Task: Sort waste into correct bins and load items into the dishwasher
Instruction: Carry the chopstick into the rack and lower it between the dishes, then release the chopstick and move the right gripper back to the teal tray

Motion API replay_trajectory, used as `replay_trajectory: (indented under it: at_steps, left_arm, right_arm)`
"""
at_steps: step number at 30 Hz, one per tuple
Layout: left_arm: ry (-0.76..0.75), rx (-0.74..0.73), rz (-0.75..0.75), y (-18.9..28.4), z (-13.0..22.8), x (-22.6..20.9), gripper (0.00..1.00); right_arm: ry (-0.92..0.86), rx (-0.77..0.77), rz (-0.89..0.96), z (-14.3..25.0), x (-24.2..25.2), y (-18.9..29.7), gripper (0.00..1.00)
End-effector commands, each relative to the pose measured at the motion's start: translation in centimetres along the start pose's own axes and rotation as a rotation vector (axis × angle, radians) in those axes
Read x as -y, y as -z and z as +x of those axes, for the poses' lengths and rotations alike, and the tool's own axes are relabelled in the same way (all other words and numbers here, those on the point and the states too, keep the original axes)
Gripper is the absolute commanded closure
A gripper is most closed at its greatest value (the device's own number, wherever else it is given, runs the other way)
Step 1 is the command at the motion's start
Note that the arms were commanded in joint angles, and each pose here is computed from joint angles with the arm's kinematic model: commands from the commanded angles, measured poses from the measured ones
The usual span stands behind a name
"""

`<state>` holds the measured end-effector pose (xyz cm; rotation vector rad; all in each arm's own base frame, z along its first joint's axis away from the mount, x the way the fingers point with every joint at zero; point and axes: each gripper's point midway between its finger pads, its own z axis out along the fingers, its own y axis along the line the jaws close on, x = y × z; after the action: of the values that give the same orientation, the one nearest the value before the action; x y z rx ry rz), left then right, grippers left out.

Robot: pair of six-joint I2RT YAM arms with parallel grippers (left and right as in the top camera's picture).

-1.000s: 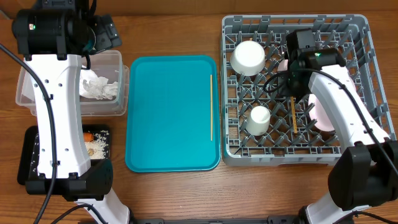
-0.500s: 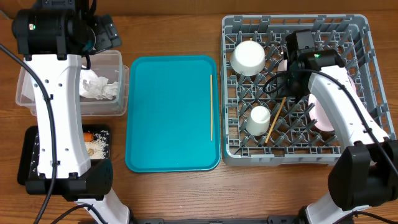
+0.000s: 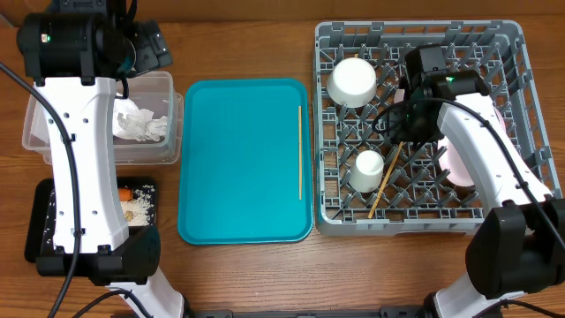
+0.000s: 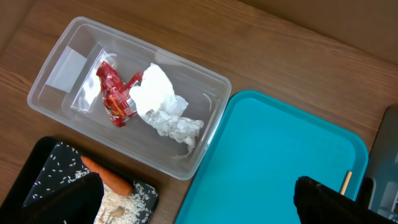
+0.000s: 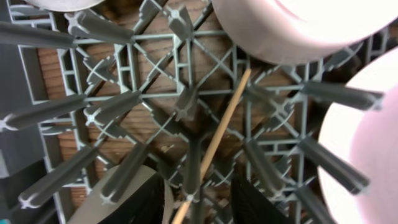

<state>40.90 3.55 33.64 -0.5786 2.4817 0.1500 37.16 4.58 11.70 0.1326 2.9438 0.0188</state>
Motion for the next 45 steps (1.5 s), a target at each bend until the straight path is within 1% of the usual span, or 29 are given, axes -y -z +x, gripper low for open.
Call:
replay_trajectory:
  at_steps: [1, 6, 11, 16, 18, 21, 24, 30, 37, 40, 45]
  left_arm:
    - [0.026, 0.034, 0.020, 1.5, -0.3, -0.2, 0.00]
    - [0.026, 0.034, 0.020, 1.5, -0.3, -0.2, 0.00]
    - [0.026, 0.034, 0.020, 1.5, -0.3, -0.2, 0.00]
    - [0.026, 0.034, 0.019, 1.5, -0.3, -0.2, 0.00]
    - [0.026, 0.033, 0.019, 1.5, -0.3, -0.2, 0.00]
    - [0.026, 0.033, 0.019, 1.5, -0.3, -0.2, 0.00]
    - [0.026, 0.033, 0.019, 1.5, -0.3, -0.2, 0.00]
    - [0.026, 0.033, 0.019, 1.5, -0.3, -0.2, 0.00]
    - [0.026, 0.033, 0.019, 1.5, -0.3, -0.2, 0.00]
    - [0.026, 0.033, 0.019, 1.5, -0.3, -0.2, 0.00]
    - [0.026, 0.033, 0.019, 1.5, -0.3, -0.2, 0.00]
  right_arm:
    - [-0.072, -0.010, -0.054, 0.2, -0.9, 0.1, 0.63]
    - [-0.071, -0.039, -0.176, 0.6, -3.0, 0.3, 0.65]
    - [-0.047, -0.046, -0.394, 0.4, -6.6, 1.7, 0.69]
    - [-0.006, -0.006, -0.602, -0.4, -10.2, 4.1, 0.70]
    - [0.016, 0.019, -0.652, -0.7, -11.7, 4.9, 0.71]
    - [0.070, 0.053, -0.676, -0.8, -14.2, 5.5, 0.71]
    - [0.102, 0.089, -0.638, -0.5, -16.8, 5.4, 0.71]
    - [0.153, 0.230, -0.447, 0.3, -20.9, 4.8, 0.69]
    - [0.026, 0.394, -0.225, 0.2, -22.3, 3.8, 0.70]
    - [0.036, 0.411, -0.174, 0.5, -22.8, 2.4, 0.69]
    - [0.016, 0.378, -0.120, 0.8, -23.0, -0.9, 0.69]
